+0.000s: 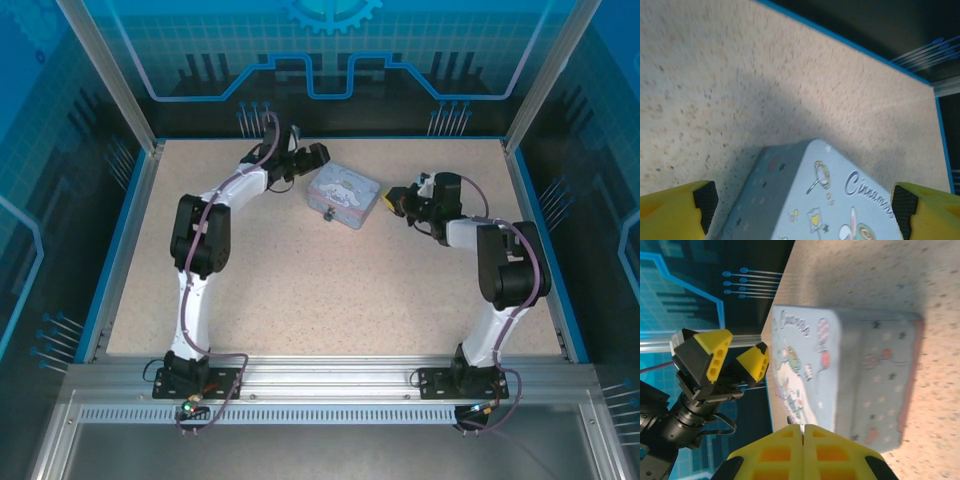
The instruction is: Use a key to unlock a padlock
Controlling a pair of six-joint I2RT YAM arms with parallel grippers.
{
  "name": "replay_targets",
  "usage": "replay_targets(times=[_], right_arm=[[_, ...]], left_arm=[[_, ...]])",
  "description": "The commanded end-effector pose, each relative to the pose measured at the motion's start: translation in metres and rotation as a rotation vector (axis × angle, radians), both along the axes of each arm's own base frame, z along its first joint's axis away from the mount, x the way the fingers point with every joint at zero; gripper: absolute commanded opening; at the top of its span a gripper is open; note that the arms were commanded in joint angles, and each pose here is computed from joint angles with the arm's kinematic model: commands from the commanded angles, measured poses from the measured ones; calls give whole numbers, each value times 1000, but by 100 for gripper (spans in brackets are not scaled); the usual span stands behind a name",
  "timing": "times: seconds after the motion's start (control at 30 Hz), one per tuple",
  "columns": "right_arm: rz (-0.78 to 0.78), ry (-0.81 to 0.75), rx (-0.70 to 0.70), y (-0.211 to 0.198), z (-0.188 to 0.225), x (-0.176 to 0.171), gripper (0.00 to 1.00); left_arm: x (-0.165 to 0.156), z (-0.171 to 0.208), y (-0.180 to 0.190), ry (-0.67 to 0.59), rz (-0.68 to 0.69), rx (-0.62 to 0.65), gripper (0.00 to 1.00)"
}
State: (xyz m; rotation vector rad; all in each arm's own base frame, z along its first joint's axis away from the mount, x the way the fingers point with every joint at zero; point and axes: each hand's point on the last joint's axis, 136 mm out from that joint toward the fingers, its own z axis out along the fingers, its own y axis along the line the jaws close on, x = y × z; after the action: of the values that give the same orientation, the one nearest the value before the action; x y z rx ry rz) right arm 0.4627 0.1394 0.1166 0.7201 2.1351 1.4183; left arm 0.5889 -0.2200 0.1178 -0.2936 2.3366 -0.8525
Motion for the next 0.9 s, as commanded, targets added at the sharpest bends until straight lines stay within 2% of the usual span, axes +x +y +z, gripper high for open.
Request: replay_targets(times=[0.0,0.27,0.43,0.6,0.73,0.87], right_arm=[[-61,1,-9,-20,5,-1,0],[-127,31,-22,-44,-4,-9,0],[-140,24,-41,-53,-1,-13,0],[-135,0,-41,-55,10,-13,0],[-107,-32,-34,-48,26,-11,0],[-59,-61,-46,-31,38,-5,0]], left_arm=[[-17,-9,-16,78,-81,-39,91],[-61,1,-42,35,-137,-157,91],[-107,12,-54,9,-152,-292,91],[-157,22,-61,-3,-142,-374,91],[-192,9,-45,3,-73,-274,91],[-213,-4,-43,-22,-90,-108,92]])
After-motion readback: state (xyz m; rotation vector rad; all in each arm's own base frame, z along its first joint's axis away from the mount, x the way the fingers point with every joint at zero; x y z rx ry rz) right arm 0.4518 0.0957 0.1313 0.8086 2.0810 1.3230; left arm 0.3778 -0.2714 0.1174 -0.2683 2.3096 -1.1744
